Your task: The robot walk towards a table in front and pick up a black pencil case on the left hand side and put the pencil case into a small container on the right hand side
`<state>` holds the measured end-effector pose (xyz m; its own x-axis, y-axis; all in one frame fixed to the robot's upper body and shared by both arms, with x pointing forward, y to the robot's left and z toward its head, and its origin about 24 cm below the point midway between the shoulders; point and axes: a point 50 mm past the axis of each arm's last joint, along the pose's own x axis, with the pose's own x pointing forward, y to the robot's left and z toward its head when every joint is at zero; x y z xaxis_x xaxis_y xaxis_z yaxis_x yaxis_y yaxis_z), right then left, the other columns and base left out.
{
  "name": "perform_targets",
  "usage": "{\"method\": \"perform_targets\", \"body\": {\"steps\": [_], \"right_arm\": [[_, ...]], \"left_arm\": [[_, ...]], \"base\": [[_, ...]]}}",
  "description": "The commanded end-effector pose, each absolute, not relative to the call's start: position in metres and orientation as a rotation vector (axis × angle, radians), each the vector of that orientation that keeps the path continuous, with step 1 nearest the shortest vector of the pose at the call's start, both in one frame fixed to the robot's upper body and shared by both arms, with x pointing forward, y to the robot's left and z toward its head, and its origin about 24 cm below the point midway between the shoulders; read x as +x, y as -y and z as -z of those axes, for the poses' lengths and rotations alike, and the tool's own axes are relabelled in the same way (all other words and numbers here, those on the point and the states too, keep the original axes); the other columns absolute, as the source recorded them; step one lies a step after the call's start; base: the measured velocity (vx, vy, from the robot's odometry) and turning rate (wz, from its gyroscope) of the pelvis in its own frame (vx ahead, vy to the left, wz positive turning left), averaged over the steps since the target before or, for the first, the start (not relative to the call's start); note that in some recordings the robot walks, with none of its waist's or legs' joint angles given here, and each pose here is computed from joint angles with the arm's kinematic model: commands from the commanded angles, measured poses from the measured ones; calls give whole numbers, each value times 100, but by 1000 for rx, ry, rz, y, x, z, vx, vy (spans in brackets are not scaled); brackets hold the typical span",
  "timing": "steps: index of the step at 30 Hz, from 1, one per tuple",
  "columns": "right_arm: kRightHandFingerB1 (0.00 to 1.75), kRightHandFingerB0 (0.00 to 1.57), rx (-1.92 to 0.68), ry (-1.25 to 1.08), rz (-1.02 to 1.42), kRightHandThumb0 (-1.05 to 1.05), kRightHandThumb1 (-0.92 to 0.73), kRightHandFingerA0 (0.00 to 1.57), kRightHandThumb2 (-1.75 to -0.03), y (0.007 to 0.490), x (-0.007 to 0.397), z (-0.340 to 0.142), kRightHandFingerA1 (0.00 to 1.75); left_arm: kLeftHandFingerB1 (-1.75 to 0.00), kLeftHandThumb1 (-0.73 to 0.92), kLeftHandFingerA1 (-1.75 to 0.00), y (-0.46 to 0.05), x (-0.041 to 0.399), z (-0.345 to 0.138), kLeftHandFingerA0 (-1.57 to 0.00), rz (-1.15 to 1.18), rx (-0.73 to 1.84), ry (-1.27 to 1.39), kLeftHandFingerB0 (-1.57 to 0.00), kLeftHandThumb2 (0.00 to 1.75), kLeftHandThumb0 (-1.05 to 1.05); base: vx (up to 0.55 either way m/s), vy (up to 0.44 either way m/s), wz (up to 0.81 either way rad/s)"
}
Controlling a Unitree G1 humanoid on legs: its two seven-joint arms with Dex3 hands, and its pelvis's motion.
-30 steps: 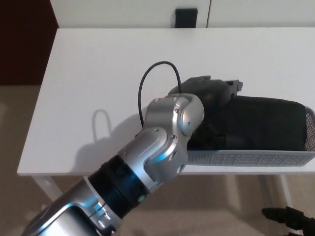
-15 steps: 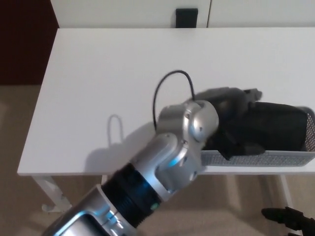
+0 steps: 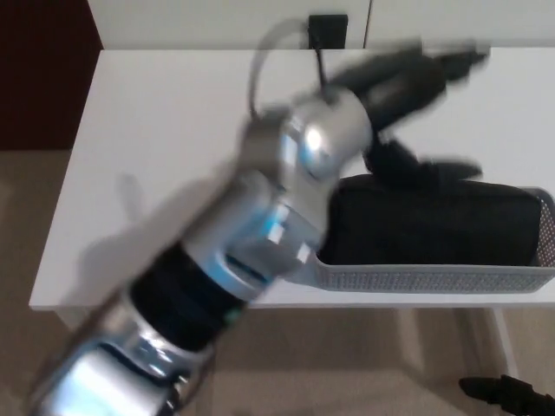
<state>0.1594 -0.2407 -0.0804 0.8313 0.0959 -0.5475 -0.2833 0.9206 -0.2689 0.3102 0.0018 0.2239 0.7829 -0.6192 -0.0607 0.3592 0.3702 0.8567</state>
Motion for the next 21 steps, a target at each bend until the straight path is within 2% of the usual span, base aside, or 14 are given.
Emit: {"method": "perform_targets", "body": {"steps": [1, 2, 3, 4, 5, 6, 7, 8, 9, 11, 16, 17, 18, 21], "right_arm": [[47, 36, -365, -596, -203, -52, -48, 61, -77, 246, 147, 86, 54], [47, 36, -362, -607, -203, -52, -49, 61, -77, 247, 145, 88, 53], [37, 42, -358, -621, -202, -44, -57, 67, -57, 247, 140, 90, 41], [37, 40, -350, -628, -201, -44, -55, 66, -57, 247, 138, 92, 41], [37, 40, -341, -632, -201, -44, -55, 66, -57, 246, 137, 92, 41], [47, 34, -344, -647, -208, -51, -48, 58, -77, 247, 130, 95, 52], [37, 41, -356, -650, -211, -46, -57, 66, -58, 247, 127, 96, 41], [47, 35, -357, -656, -212, -52, -48, 59, -77, 248, 123, 97, 53], [47, 35, -351, -664, -211, -52, -48, 59, -77, 250, 119, 97, 53], [48, 35, -338, -690, -211, -53, -47, 59, -77, 251, 110, 103, 53], [47, 36, -367, -705, -212, -55, -49, 63, -78, 252, 106, 105, 54], [48, 36, -370, -705, -211, -55, -49, 64, -77, 252, 106, 105, 54], [48, 36, -370, -705, -211, -55, -49, 64, -77, 252, 106, 105, 54], [48, 35, -357, -694, -209, -55, -49, 60, -78, 252, 109, 104, 54]], "left_arm": [[0, 59, -1, -45, 283, -302, 0, 597, 1000, 511, 0, 96, -95], [0, 60, -3, -54, 276, -311, 0, 582, 1008, 566, 0, 97, -95], [0, 57, 0, -62, 269, -315, 0, 570, 1010, 595, 0, 93, -98], [-2, 58, -4, -74, 260, -319, 0, 562, 998, 608, 0, 94, -91], [-2, 58, -4, -86, 250, -323, 0, 556, 989, 622, 0, 94, -91], [-1, 58, 0, -100, 236, -318, 0, 568, 963, 613, 0, 93, -92], [-1, 58, -1, -108, 227, -314, 0, 570, 968, 616, 0, 93, -92], [-5, 55, -9, -114, 220, -308, 0, 571, 972, 616, 0, 94, -87], [-5, 55, -9, -118, 213, -301, 0, 574, 973, 613, 0, 94, -87], [-13, 51, -18, -143, 183, -259, 0, 611, 896, 532, 0, 94, -81], [-19, 44, -18, -171, 145, -198, -2, 717, 751, 356, -8, 84, -71], [-25, 53, -26, -177, 131, -184, -1, 734, 690, 274, -5, 57, -71], [-25, 53, -26, -179, 126, -179, -1, 737, 671, 249, -5, 57, -71], [-26, 49, -26, -207, 84, -137, -1, 770, 523, -38, -5, 56, -71]], "base": [[0, 0, 0], [0, 0, 0], [0, 0, 0], [0, 0, 0], [0, 0, 0], [0, 0, 0], [0, 0, 0], [0, 0, 0], [0, 0, 0], [0, 0, 0], [0, 0, 0], [0, 0, 0], [0, 0, 0], [0, 0, 0]]}}
